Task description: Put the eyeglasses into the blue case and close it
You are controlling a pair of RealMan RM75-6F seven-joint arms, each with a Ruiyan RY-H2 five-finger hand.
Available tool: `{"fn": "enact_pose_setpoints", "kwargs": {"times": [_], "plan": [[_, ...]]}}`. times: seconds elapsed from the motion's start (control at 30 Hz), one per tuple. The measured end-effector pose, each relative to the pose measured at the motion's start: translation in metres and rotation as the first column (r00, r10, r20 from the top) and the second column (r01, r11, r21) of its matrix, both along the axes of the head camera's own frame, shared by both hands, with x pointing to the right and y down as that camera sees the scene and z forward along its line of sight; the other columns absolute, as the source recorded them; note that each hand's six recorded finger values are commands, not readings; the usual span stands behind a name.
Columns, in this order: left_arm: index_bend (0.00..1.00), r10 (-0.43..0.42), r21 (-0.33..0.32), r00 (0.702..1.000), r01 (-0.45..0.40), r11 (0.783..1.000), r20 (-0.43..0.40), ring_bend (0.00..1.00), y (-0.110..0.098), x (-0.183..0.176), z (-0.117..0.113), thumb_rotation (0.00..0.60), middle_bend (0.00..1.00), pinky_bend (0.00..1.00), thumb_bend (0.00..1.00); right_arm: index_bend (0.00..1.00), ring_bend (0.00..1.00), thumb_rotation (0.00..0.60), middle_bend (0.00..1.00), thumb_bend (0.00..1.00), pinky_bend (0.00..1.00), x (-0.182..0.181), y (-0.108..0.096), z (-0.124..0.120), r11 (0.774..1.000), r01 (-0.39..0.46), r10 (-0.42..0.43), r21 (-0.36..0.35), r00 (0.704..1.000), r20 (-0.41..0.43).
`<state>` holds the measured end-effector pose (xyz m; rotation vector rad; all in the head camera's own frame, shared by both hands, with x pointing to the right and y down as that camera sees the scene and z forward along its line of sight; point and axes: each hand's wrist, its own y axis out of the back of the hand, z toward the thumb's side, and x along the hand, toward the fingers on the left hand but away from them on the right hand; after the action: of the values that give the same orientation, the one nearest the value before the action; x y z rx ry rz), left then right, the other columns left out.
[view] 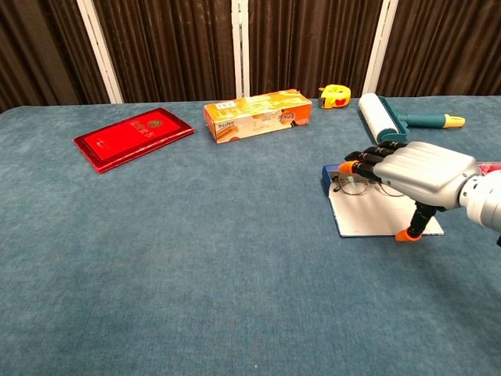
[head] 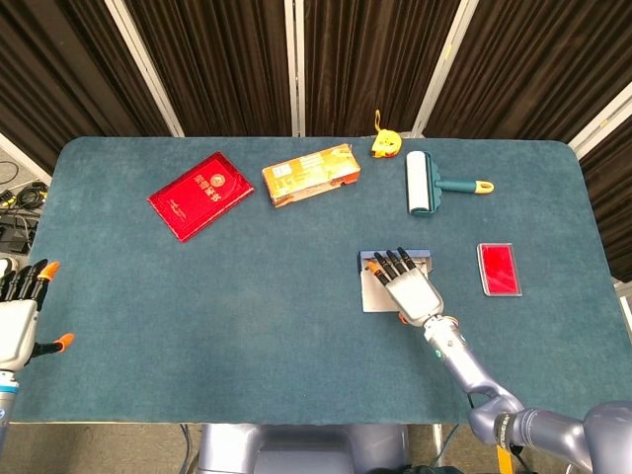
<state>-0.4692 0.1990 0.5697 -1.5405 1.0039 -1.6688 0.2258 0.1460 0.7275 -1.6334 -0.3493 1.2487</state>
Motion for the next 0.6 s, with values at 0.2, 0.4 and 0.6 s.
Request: {"fn": "enact_pose_setpoints", "kwargs": {"times": [0.2,0.4,0.6], "plan": [[0.0,0.001,-0.001,1.0,-0.001,1.0,0.003,0.0,0.0,0.0,0.001,0.6,0.0,0.0,0.0,0.03,0.0,0.6,0.0,0.0,0.0,0.001,0.001,0.005,1.0,-0.001,0.001,-0.006,1.0,-0.01],[0.0,0.0,-0.003,1.0,0.0,1.0,0.003,0.0,0.0,0.0,0.002,0.6,0.0,0.0,0.0,0.04,0.0,0.6,0.0,0.0,0.0,0.001,0.003,0.009,1.0,0.002,-0.002,-0.007,1.0,-0.015],[0.0,-0.001,-0.003,1.0,0.001,1.0,0.004,0.0,0.0,0.0,0.002,0.6,0.0,0.0,0.0,0.06,0.0,0.6,0.0,0.0,0.0,0.002,0.002,0.011,1.0,-0.001,0.001,-0.008,1.0,-0.021]]}}
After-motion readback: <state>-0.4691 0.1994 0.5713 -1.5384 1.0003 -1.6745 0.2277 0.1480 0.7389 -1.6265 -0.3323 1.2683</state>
